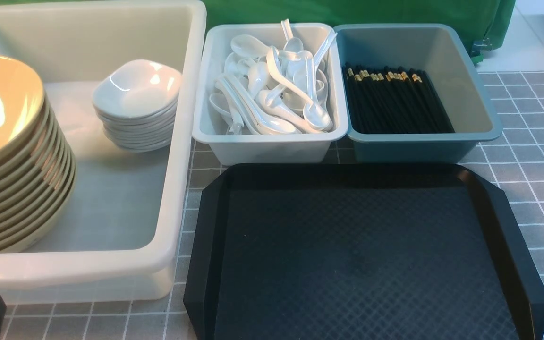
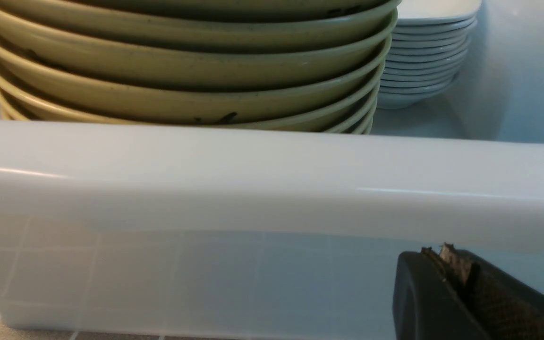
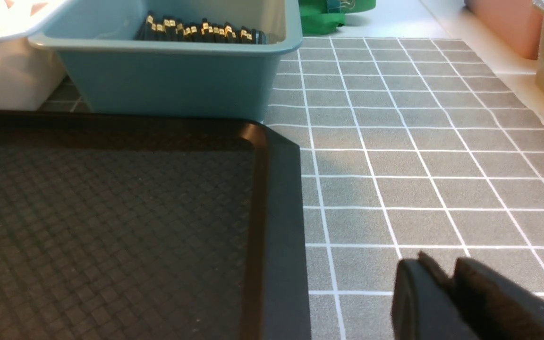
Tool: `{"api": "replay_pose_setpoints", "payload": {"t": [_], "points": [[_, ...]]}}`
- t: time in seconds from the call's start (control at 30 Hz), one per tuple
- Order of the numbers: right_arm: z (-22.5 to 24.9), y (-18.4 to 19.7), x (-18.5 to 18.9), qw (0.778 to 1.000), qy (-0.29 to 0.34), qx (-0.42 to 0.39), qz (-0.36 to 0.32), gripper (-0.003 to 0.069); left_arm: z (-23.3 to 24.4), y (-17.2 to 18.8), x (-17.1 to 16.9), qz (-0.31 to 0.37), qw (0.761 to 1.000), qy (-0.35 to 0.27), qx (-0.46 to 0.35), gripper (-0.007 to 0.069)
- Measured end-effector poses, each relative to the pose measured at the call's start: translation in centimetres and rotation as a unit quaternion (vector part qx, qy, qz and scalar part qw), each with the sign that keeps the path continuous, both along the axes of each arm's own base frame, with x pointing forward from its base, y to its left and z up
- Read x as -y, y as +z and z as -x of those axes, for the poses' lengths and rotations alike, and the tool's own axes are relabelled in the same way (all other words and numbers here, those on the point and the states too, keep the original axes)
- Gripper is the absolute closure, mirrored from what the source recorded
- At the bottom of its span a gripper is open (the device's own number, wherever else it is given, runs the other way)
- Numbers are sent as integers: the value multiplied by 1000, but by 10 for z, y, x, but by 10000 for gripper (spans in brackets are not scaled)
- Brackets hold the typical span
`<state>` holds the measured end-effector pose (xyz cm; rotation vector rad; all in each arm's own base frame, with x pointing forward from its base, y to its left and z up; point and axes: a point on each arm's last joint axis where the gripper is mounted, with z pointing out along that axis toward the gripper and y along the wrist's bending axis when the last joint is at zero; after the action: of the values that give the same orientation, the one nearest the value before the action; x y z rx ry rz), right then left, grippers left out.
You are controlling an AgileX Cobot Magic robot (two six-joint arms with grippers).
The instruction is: On grey table put chopsticks spoon bowls plates into blue grey white boxes.
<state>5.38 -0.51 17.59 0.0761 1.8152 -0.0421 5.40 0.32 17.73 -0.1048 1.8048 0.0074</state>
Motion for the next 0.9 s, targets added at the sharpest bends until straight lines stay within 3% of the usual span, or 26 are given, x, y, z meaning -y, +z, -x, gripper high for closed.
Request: {"api": "replay_pose_setpoints", "payload": {"t": [0.9], "points": [[0, 0, 0, 1000, 0, 0, 0, 508, 0, 0, 0, -1, 1000, 0, 1, 635]]}}
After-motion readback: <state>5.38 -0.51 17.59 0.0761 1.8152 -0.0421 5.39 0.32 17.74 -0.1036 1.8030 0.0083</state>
